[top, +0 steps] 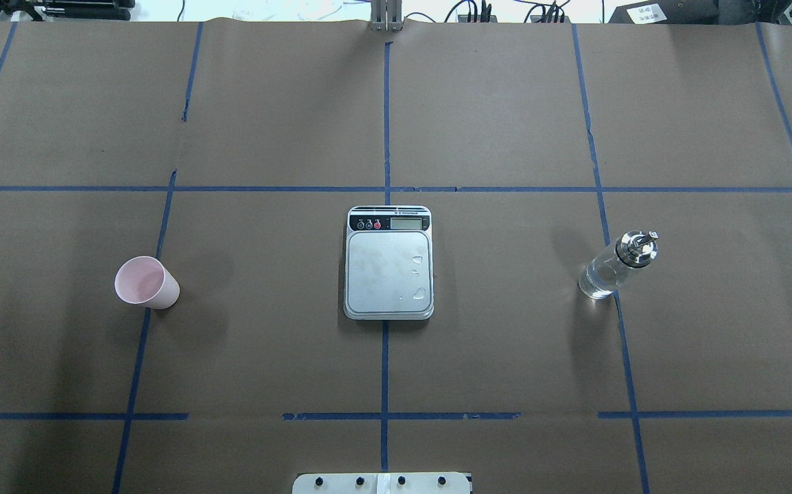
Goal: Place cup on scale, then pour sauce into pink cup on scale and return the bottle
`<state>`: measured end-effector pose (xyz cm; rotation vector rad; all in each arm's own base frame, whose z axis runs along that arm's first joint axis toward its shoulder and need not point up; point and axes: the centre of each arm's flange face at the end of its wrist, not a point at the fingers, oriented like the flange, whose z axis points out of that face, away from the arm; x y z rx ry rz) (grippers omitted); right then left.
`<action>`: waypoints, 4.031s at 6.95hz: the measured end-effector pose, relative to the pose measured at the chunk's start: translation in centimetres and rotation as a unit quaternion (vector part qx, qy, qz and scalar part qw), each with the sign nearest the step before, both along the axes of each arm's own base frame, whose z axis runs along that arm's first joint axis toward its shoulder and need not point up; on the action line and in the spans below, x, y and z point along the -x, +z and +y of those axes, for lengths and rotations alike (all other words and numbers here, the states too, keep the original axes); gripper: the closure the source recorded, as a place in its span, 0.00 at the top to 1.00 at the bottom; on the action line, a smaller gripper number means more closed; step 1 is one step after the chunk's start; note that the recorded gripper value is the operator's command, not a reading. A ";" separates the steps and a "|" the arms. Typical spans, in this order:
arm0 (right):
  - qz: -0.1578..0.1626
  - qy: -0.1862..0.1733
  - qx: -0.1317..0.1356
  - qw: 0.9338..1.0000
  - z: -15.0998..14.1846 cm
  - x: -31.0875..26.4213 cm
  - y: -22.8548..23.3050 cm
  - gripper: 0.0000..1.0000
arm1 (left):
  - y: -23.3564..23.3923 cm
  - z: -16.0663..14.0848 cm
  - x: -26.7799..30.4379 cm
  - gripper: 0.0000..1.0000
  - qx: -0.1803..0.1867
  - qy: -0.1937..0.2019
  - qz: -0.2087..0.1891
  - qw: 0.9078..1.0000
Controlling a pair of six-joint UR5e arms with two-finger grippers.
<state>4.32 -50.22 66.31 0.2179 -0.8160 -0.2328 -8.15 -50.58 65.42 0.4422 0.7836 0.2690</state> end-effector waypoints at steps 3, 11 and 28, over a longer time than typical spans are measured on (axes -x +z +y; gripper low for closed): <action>-0.029 0.020 -0.025 0.999 -0.7 0.5 -1.8 1.00 | -5.2 -1.0 -0.3 1.00 -0.170 -0.012 0.007 0.985; -0.057 0.062 -0.021 0.996 -0.2 1.6 -2.7 1.00 | -18.0 6.8 -25.1 0.98 -0.023 -0.028 0.148 0.988; -0.055 0.061 -0.025 0.996 -0.2 1.6 -2.8 1.00 | -28.5 11.7 -42.8 0.00 0.138 -0.041 0.033 0.989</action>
